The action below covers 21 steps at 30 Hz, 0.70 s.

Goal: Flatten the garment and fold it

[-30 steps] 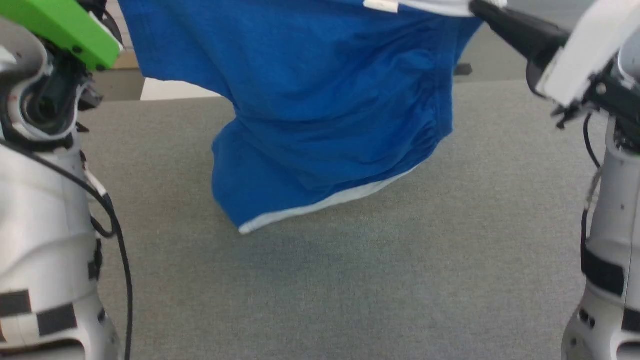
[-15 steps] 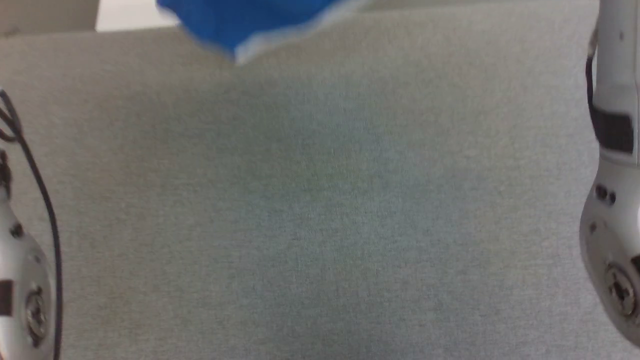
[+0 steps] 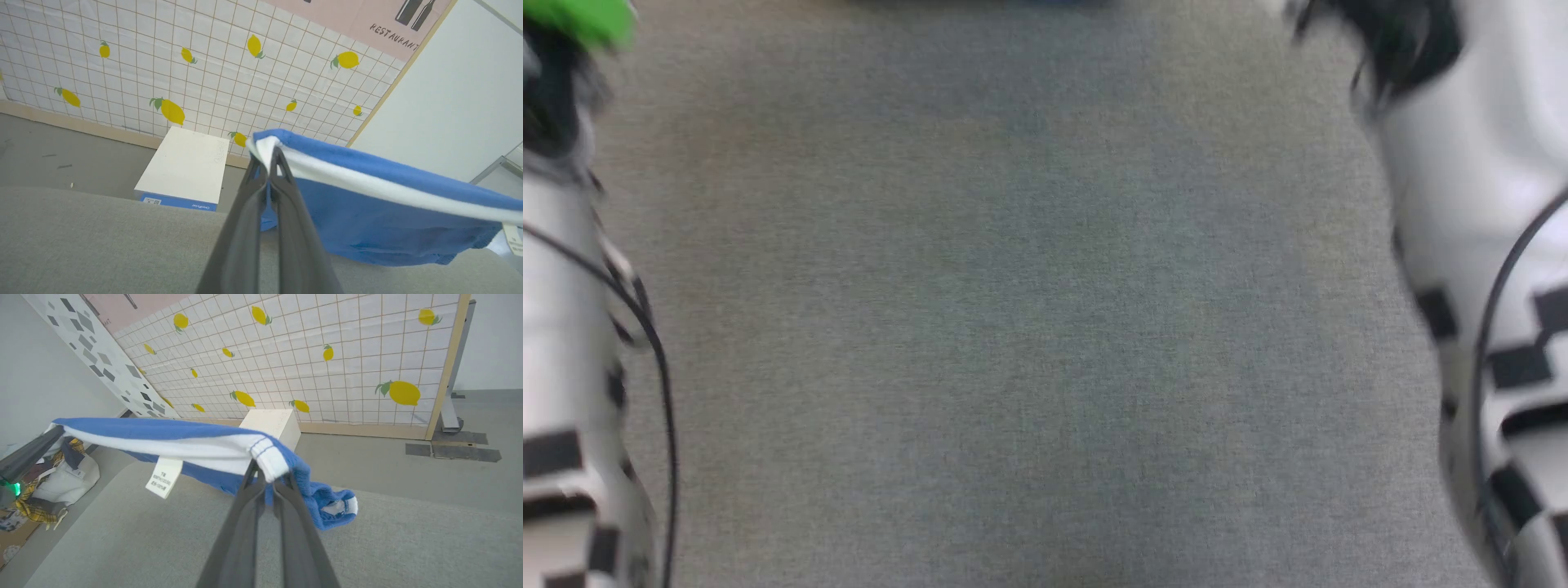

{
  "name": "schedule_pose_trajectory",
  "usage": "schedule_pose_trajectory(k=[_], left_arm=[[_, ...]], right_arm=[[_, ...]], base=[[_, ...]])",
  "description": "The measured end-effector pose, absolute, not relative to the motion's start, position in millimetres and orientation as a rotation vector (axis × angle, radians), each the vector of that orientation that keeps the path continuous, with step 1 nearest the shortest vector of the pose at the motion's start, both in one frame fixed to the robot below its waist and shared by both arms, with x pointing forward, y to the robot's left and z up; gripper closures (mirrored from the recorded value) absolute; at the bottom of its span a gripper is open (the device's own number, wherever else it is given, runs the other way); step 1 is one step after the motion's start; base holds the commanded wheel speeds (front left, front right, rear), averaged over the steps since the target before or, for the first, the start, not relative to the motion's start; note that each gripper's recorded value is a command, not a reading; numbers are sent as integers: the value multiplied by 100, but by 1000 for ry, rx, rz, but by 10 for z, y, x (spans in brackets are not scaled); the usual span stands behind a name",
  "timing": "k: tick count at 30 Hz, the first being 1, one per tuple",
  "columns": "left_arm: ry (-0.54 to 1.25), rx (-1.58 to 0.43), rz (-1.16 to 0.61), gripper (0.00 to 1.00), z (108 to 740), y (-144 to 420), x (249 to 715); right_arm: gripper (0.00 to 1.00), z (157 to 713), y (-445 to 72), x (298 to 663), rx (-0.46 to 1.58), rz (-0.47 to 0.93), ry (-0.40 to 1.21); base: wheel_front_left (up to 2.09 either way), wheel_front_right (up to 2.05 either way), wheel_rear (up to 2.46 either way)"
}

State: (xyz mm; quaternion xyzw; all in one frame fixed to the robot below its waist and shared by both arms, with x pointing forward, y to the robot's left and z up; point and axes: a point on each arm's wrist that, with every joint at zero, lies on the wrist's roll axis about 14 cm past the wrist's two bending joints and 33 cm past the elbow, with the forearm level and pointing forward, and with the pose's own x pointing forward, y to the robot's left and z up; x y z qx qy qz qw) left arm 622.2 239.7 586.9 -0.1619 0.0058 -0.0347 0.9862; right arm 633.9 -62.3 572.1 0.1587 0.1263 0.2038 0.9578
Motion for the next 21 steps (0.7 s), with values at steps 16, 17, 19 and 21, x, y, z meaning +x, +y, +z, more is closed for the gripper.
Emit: schedule_pose_trajectory(k=[16,17,19,21], left_arm=[[379,-494,75,100,4234,2265,4056],[402,-497,86,100,4183,2261,3932],[461,-494,104,100,4085,2246,3648],[499,-513,127,100,4039,2225,3439]], right_arm=[[100,4408,-681,4129,504,409,591],[100,4369,-692,3993,504,411,618],[100,4278,-733,3662,492,417,690],[100,4230,-797,3418,495,408,738]], base=[[0,0,0],[0,0,0],[0,0,0],[0,0,0]])
